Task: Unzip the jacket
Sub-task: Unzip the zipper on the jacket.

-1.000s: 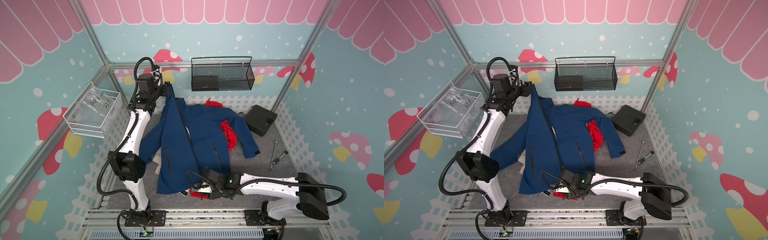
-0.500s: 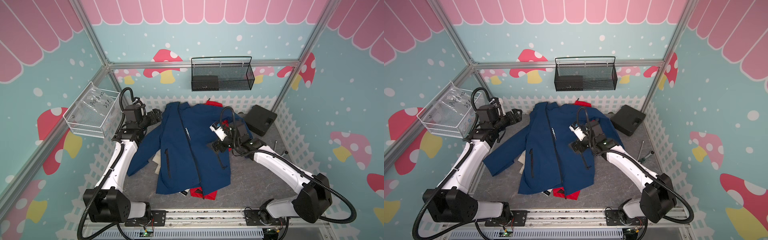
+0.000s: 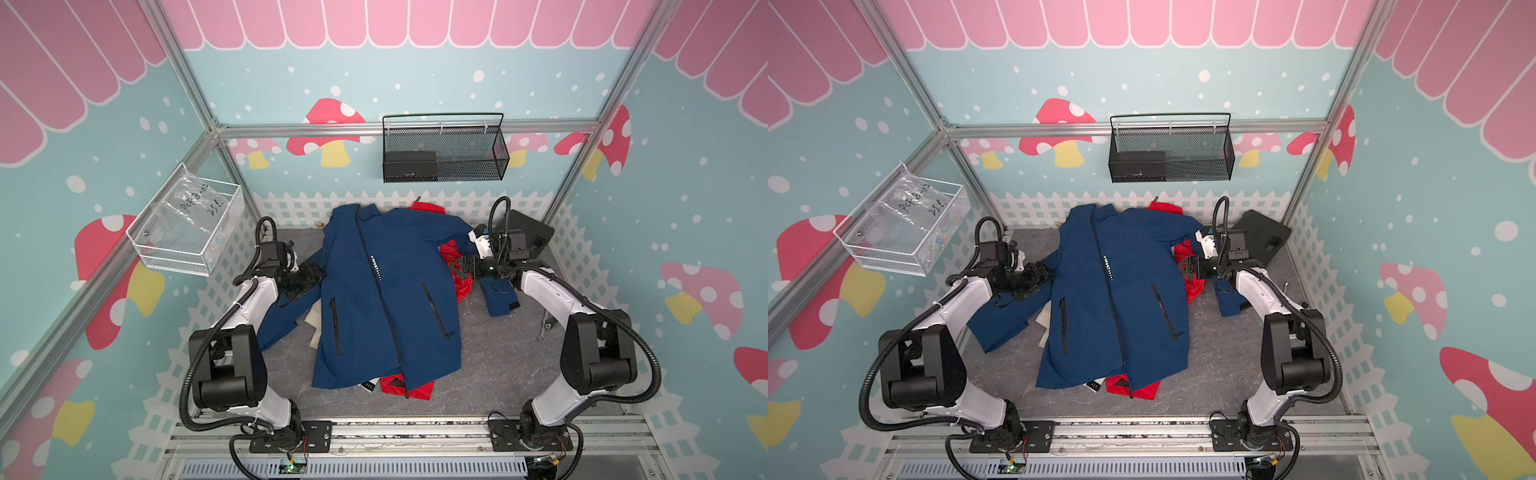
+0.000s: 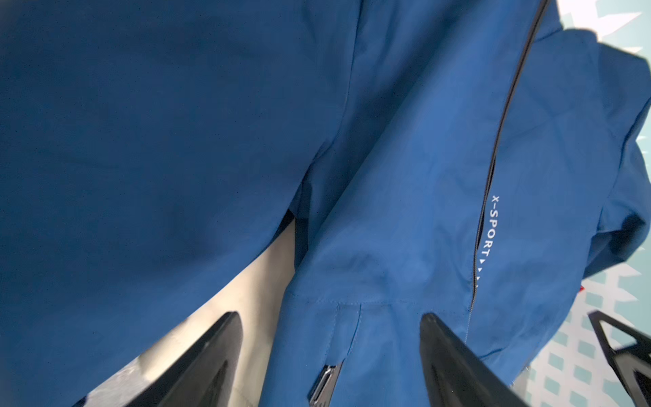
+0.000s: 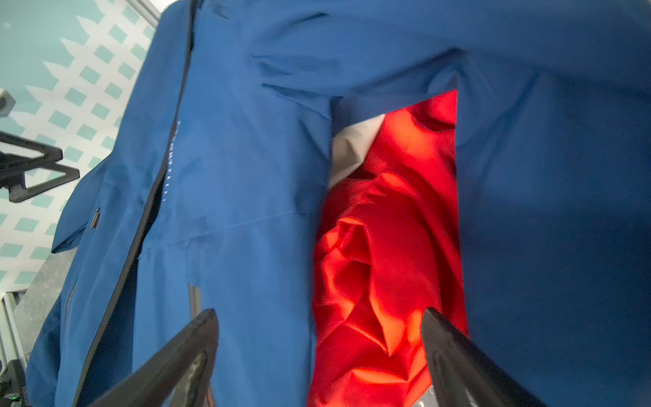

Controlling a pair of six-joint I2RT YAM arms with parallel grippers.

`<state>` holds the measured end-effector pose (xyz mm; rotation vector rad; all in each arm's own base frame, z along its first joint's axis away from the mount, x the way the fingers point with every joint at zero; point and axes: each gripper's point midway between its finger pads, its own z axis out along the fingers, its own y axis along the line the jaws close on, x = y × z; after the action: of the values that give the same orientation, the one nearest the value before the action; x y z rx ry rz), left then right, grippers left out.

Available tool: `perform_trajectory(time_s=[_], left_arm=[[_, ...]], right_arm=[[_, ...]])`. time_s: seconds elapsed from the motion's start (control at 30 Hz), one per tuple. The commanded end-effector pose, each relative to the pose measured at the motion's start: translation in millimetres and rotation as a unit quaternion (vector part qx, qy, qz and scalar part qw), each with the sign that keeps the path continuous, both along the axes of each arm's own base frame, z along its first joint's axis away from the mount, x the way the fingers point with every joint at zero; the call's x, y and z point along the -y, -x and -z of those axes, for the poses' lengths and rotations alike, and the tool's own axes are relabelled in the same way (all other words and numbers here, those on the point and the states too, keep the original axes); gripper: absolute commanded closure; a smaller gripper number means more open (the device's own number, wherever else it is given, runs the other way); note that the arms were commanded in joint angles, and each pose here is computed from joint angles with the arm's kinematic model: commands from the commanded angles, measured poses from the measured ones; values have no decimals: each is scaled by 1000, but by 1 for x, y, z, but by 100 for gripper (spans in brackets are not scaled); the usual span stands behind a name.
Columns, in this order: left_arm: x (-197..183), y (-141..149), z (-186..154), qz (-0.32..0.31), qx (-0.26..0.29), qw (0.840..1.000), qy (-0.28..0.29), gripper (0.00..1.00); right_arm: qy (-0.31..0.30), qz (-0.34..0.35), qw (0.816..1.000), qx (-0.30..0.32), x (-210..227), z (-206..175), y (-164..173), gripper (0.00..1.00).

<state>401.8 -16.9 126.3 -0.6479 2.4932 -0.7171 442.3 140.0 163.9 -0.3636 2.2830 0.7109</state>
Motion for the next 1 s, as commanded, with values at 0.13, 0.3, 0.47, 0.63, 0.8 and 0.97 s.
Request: perform_trajectory(time_s=[0.13, 0.3, 0.47, 0.63, 0.8, 0.97], left_arm=[[12, -7, 24, 27, -14, 998, 53, 27], [17, -9, 39, 25, -19, 997, 75, 34], [18, -9, 54, 20, -38, 996, 83, 37], [17, -7, 56, 18, -38, 996, 82, 36], [18, -6, 56, 19, -38, 995, 85, 38], [23, -6, 56, 23, -34, 994, 101, 55]], right_arm=[[-45, -69, 996, 14, -26, -9, -13, 32], [-45, -98, 994, 34, -39, -17, -14, 38], [-49, -107, 993, 25, -53, -10, -20, 36], [-54, -75, 996, 6, -53, 2, -30, 30], [-63, -66, 996, -13, -57, 16, -36, 29], [-67, -74, 995, -22, -68, 25, -36, 34]])
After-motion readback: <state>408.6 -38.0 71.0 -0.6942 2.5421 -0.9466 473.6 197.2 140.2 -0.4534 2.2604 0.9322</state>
